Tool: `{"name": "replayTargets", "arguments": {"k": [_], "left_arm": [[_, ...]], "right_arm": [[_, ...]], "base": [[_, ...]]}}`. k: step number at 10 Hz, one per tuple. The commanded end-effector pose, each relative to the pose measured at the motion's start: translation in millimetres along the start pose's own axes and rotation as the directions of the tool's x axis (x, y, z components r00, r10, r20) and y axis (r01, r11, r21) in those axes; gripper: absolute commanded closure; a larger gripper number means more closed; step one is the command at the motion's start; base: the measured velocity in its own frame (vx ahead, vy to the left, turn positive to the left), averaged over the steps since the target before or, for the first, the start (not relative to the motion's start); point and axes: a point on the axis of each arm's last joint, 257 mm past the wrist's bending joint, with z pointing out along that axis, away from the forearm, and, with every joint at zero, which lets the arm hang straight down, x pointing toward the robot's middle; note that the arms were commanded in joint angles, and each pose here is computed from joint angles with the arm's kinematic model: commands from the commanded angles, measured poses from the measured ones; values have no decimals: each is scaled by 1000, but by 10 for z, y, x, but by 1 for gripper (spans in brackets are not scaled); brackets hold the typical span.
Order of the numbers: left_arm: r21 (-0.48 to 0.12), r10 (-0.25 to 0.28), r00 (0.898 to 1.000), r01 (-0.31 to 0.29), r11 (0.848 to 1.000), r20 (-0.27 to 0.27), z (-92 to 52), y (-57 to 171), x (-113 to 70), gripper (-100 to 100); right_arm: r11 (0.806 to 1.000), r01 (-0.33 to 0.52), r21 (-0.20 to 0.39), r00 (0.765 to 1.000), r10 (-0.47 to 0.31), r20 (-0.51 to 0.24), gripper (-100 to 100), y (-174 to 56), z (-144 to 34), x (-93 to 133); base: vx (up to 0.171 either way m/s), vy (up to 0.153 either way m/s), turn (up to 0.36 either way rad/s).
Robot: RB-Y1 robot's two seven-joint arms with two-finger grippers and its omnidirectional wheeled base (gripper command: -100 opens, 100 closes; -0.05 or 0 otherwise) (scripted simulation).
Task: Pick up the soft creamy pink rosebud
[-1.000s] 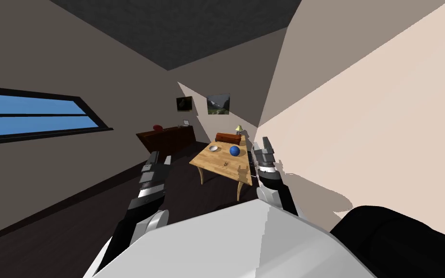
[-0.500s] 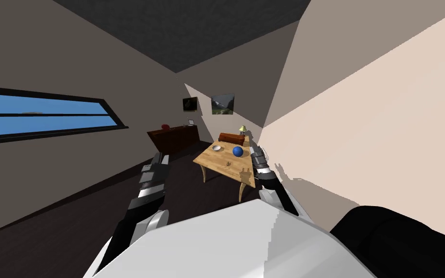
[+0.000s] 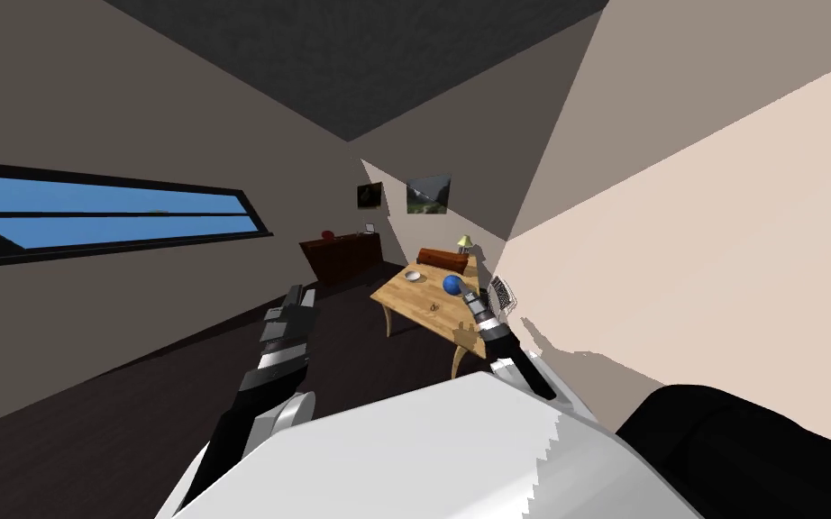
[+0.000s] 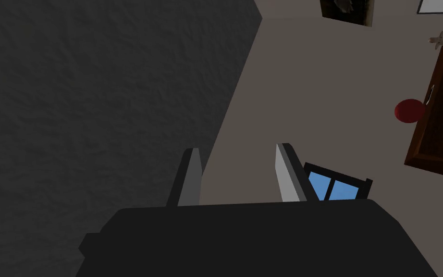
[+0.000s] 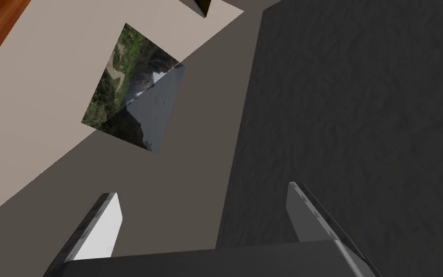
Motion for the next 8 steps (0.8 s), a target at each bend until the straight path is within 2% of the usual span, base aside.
{"name": "replayTargets", "arguments": {"k": [1,2,3,4,5,6,7,8], "left_arm": [[0,0,1000,0,1000,0,0,0,0,0],[0,0,1000,0,1000,0,0,0,0,0],[0,0,1000,0,1000,0,-1,0,-1,0],[0,0,1000,0,1000,0,0,0,0,0],[0,0,1000,0,1000,0,0,0,0,0],[0,0,1000,0,1000,0,-1,0,-1,0],[0,0,1000,0,1000,0,0,0,0,0],[0,0,1000,0,1000,0,0,0,-1,0]], "right_arm": [[993,99,61,992,-93,-87,-100,-258,-86,182],[993,100,65,991,-94,-90,-100,-271,-88,186],[979,172,105,976,-155,-156,-100,-492,-181,297],[959,245,141,952,-211,-222,-100,-724,-297,395],[959,248,138,951,-214,-225,-100,-724,-297,396],[931,326,165,916,-268,-297,-100,-964,-435,480],[931,326,165,916,-268,-297,-100,-964,-435,480],[896,403,185,873,-316,-371,-100,-1209,-595,548]], "base": [[-5,-7,310],[-3,-14,92],[-2,-8,199],[-3,-10,437],[-4,-19,121],[-4,-11,164],[-3,-9,154],[-3,-8,289]]}}
